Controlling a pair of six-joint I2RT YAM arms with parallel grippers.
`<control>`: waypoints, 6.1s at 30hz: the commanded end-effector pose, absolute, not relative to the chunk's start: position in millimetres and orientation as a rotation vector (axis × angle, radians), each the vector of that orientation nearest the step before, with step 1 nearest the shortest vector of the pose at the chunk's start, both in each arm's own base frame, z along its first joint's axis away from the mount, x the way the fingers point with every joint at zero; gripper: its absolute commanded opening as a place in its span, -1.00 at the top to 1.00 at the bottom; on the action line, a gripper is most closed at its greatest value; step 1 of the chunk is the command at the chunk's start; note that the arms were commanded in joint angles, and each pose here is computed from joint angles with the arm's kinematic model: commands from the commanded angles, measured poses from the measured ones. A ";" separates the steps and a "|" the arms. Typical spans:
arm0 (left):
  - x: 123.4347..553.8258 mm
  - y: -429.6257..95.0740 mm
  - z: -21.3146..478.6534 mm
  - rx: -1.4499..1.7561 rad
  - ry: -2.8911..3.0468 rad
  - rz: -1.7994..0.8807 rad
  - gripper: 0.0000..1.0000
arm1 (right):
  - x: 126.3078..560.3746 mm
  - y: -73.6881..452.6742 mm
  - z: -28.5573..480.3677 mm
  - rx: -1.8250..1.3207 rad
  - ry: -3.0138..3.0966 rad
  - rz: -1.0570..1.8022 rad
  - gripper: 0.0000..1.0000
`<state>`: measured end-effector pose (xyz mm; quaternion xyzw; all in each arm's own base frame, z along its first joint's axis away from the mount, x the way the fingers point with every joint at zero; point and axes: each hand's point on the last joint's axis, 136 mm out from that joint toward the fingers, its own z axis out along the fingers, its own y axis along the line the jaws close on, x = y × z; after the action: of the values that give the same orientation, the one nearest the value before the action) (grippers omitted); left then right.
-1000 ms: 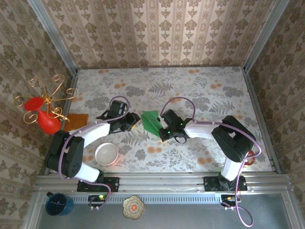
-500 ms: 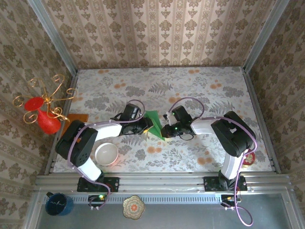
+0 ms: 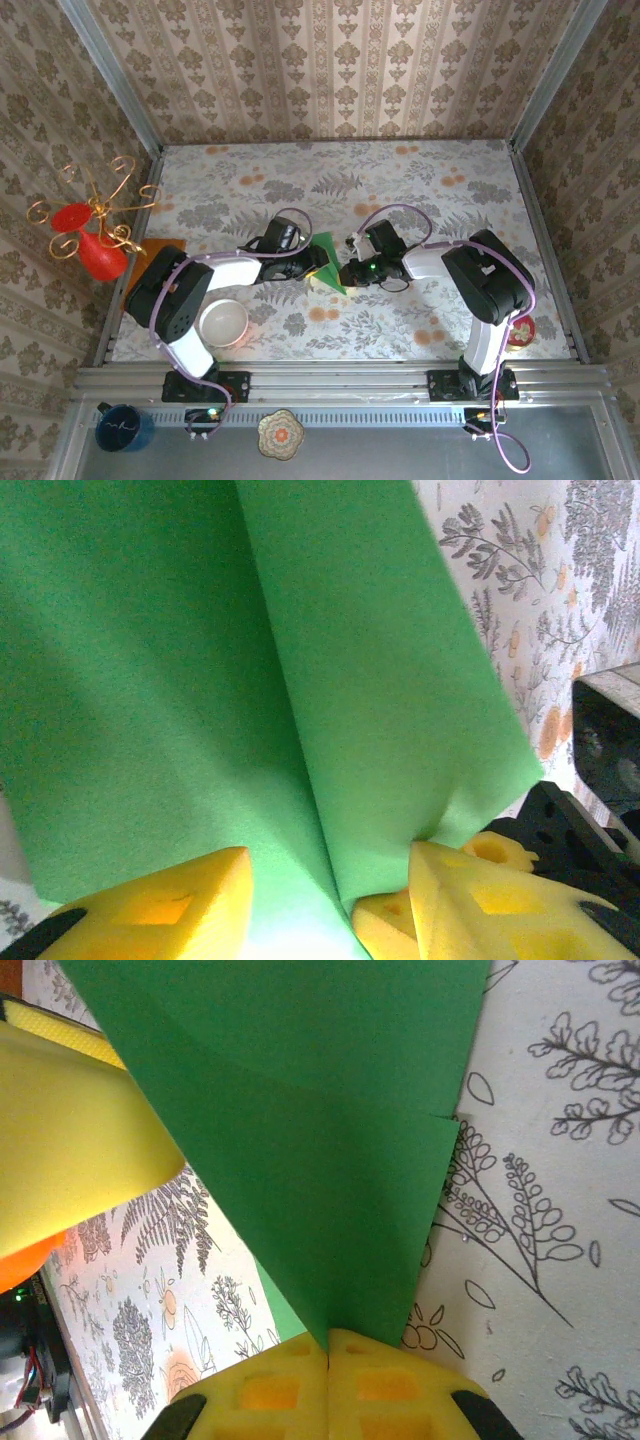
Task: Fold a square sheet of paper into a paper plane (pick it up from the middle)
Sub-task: Fourth fold the wing at the center of the table.
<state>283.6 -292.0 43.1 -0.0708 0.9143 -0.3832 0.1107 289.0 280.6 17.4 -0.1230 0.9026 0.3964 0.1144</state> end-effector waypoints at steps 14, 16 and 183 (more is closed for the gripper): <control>286.9 -292.1 27.4 -0.179 2.788 -0.970 0.09 | 279.0 271.6 0.0 -0.288 2.719 1.196 0.83; 287.5 -291.7 26.2 -0.185 2.793 -0.961 0.09 | 279.7 271.3 0.8 -0.283 2.716 1.197 0.83; 331.1 -310.2 26.2 -0.075 2.774 -1.095 0.78 | 253.5 254.0 -23.1 -0.219 2.981 0.855 0.81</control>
<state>328.0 -312.1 32.2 -0.0251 0.9262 -0.3671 0.0818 278.3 276.3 12.7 -0.0828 0.9366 0.3315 0.0771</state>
